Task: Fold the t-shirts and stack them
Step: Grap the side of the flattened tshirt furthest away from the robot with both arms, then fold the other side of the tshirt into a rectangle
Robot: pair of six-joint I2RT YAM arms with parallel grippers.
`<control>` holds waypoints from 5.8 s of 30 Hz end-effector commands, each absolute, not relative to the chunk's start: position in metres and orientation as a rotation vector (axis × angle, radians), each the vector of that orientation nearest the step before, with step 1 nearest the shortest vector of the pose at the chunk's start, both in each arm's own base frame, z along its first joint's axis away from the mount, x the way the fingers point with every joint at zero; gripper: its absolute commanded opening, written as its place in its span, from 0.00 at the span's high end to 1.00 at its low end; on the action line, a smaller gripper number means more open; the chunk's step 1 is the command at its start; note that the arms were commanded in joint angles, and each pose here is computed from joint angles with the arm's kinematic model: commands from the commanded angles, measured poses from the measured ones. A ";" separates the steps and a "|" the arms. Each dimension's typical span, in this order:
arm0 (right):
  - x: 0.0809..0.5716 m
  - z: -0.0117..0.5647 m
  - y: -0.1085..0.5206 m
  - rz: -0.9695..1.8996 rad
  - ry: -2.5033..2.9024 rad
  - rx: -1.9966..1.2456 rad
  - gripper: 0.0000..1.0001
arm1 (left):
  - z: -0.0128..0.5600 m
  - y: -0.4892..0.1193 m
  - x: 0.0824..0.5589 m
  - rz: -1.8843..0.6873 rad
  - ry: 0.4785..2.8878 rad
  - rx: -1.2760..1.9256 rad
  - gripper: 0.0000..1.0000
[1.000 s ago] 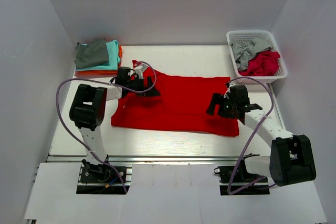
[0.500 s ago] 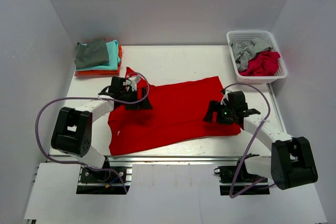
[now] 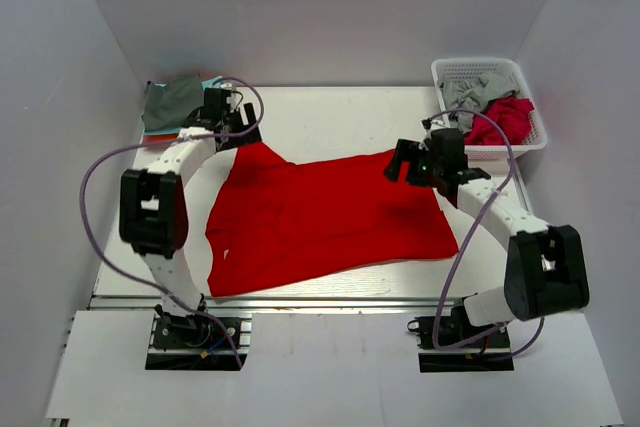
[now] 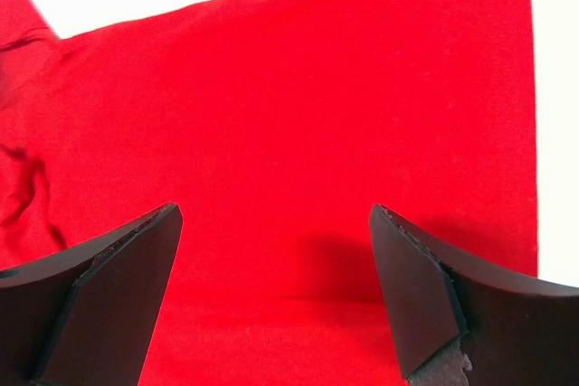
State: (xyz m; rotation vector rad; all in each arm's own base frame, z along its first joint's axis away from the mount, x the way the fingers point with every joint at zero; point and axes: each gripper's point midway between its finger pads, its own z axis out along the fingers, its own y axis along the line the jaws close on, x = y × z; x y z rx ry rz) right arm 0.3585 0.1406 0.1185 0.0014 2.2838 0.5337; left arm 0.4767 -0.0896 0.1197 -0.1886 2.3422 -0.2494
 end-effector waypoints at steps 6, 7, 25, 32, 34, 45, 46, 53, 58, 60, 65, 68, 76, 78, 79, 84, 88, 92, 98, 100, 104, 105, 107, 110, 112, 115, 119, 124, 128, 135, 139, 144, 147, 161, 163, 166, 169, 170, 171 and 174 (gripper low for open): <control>0.391 0.113 0.132 0.430 2.313 0.051 0.10 | 0.078 -0.082 0.542 -0.221 2.373 -0.228 0.19; 0.396 0.117 0.133 0.426 2.303 0.049 0.10 | 0.063 -0.085 0.544 -0.235 2.398 -0.223 0.19; 0.434 0.087 0.121 0.260 2.374 0.116 0.10 | 0.020 -0.081 0.602 -0.161 2.372 -0.226 0.70; 0.476 0.070 0.110 0.116 2.388 0.205 0.10 | 0.028 -0.077 0.613 -0.133 2.351 -0.223 1.00; 0.494 0.063 0.107 0.079 2.382 0.245 0.10 | 0.036 -0.081 0.616 -0.162 2.328 -0.212 1.00; 0.548 0.030 0.089 -0.155 2.385 0.429 0.20 | 0.080 -0.088 0.645 -0.191 2.223 -0.157 1.00; 0.550 0.030 0.089 -0.145 2.385 0.437 0.23 | 0.075 -0.089 0.648 -0.195 2.231 -0.142 1.00; 0.543 0.028 0.088 -0.156 2.394 0.442 0.89 | 0.087 -0.094 0.659 -0.223 2.193 -0.129 1.00; 0.542 0.039 0.085 -0.166 2.384 0.437 1.00 | 0.103 -0.095 0.653 -0.230 2.185 -0.113 1.00; 0.544 0.051 0.087 -0.162 2.362 0.416 1.00 | 0.108 -0.093 0.644 -0.227 2.202 -0.114 1.00; 0.542 0.096 0.083 -0.127 2.255 0.377 1.00 | 0.116 -0.087 0.610 -0.204 2.252 -0.112 1.00; 0.532 0.112 0.082 -0.101 2.212 0.365 1.00 | 0.128 -0.085 0.589 -0.204 2.257 -0.112 1.00; 0.517 0.091 0.086 -0.075 2.288 0.314 0.98 | 0.134 -0.090 0.573 -0.253 2.254 -0.103 1.00; 0.517 0.080 0.087 -0.084 2.332 0.315 0.70 | 0.136 -0.092 0.574 -0.266 2.246 -0.097 1.00; 0.528 0.093 0.090 -0.082 2.302 0.319 0.70 | 0.138 -0.092 0.574 -0.266 2.247 -0.097 1.00; 0.540 0.059 0.087 -0.154 2.370 0.340 0.50 | 0.135 -0.092 0.575 -0.265 2.258 -0.098 1.00; 0.550 0.050 0.078 -0.252 2.361 0.355 0.43 | 0.129 -0.092 0.575 -0.259 2.267 -0.088 1.00; 0.540 0.035 0.068 -0.314 2.391 0.406 0.39 | 0.127 -0.092 0.577 -0.258 2.269 -0.088 1.00; 0.524 0.017 0.068 -0.328 2.443 0.439 0.43 | 0.121 -0.092 0.579 -0.257 2.278 -0.089 1.00; 0.522 0.011 0.072 -0.288 2.462 0.447 0.68 | 0.121 -0.092 0.579 -0.257 2.278 -0.089 1.00; 0.518 0.007 0.078 -0.242 2.476 0.451 1.00 | 0.119 -0.092 0.577 -0.256 2.287 -0.090 1.00; 0.520 0.009 0.082 -0.220 2.472 0.448 1.00 | 0.123 -0.092 0.579 -0.257 2.278 -0.089 1.00; 0.526 0.018 0.084 -0.201 2.448 0.440 1.00 | 0.125 -0.094 0.578 -0.267 2.282 -0.084 1.00; 0.533 0.044 0.081 -0.208 2.384 0.424 1.00 | 0.139 -0.093 0.574 -0.268 2.273 -0.083 1.00; 0.530 0.055 0.080 -0.209 2.348 0.399 1.00 | 0.148 -0.092 0.563 -0.274 2.274 -0.096 1.00; 0.517 0.076 0.075 -0.176 2.291 0.383 1.00 | 0.145 -0.089 0.541 -0.271 2.302 -0.128 1.00; 0.497 0.111 0.066 -0.168 2.213 0.390 1.00 | 0.156 -0.089 0.500 -0.289 2.308 -0.180 1.00; 0.465 0.115 0.057 -0.176 2.223 0.369 1.00 | 0.168 -0.084 0.431 -0.296 2.327 -0.251 1.00; 0.437 0.107 0.051 -0.183 2.244 0.372 1.00 | 0.153 -0.075 0.372 -0.294 2.381 -0.339 1.00; 0.407 0.118 0.047 -0.150 2.229 0.379 1.00 | 0.140 -0.073 0.302 -0.357 2.399 -0.409 1.00; 0.398 0.129 0.045 -0.130 2.218 0.385 1.00 | 0.136 -0.072 0.276 -0.366 2.435 -0.439 1.00; 0.388 0.128 0.047 -0.105 2.226 0.387 1.00 | 0.123 -0.065 0.253 -0.329 2.483 -0.485 1.00; 0.381 0.129 0.046 -0.089 2.216 0.397 1.00 | 0.112 -0.077 0.242 -0.422 2.508 -0.472 1.00; 0.319 0.069 0.002 -0.351 2.284 0.575 0.34 | 0.064 -0.082 0.194 -0.450 2.696 -0.558 0.14; 0.310 0.067 -0.001 -0.377 2.295 0.621 0.16 | 0.071 -0.083 0.199 -0.451 2.687 -0.540 0.00; 0.313 0.075 -0.001 -0.376 2.290 0.593 0.10 | 0.088 -0.080 0.216 -0.432 2.623 -0.497 0.00; 0.331 0.096 0.018 -0.232 2.265 0.515 0.10 | 0.100 -0.085 0.242 -0.466 2.548 -0.458 0.00; 0.333 0.098 0.028 -0.167 2.279 0.460 0.10 | 0.106 -0.091 0.251 -0.508 2.522 -0.425 0.00; 0.337 0.106 0.036 -0.110 2.266 0.431 0.10 | 0.112 -0.095 0.266 -0.540 2.463 -0.401 0.00; 0.350 0.123 0.082 0.182 2.211 0.235 0.10 | 0.108 -0.105 0.291 -0.598 2.420 -0.368 0.00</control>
